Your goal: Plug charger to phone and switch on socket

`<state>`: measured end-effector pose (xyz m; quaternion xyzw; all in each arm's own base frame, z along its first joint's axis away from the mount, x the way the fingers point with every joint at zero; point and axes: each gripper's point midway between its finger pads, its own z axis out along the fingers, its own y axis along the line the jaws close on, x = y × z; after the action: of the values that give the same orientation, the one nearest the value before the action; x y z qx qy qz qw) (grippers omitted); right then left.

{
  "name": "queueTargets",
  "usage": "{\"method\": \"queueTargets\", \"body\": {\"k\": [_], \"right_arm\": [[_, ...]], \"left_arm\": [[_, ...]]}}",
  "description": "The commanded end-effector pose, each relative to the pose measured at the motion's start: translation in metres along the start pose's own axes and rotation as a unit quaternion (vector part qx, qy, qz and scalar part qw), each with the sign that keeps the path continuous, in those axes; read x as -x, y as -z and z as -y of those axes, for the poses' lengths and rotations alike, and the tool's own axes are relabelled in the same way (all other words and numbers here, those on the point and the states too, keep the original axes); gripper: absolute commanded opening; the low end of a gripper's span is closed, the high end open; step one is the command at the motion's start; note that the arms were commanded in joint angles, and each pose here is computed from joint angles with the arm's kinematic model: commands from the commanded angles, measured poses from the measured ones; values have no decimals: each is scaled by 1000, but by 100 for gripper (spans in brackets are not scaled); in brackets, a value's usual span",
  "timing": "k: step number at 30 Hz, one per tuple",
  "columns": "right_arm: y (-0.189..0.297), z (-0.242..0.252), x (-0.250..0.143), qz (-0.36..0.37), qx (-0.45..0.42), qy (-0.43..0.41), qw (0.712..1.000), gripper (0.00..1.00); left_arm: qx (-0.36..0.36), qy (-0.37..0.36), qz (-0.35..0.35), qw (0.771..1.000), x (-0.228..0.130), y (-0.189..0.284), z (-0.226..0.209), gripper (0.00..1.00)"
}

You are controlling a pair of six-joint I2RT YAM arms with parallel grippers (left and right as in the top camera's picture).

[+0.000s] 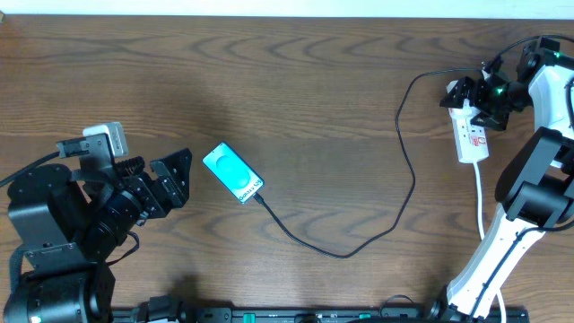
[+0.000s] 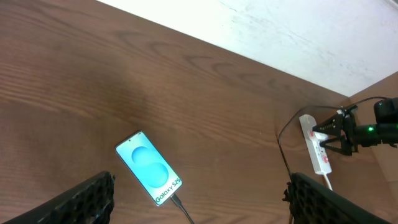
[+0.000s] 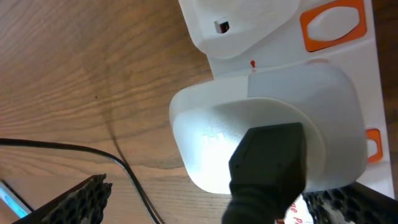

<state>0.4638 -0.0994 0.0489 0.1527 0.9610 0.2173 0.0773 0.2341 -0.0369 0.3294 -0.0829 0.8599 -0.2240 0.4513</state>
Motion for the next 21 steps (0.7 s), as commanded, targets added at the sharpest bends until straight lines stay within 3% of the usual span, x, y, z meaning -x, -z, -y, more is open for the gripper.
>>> {"method": "queueTargets", "body": {"k": [1,21], "right_arm": [[-5,5,5,2,-16,1,1000,98],[14,12,14,17,-27,-4,999,99]], "left_arm": [[5,-12,11,1000,6,5,1,89],[5,-12,11,1000,6,5,1,89]]}}
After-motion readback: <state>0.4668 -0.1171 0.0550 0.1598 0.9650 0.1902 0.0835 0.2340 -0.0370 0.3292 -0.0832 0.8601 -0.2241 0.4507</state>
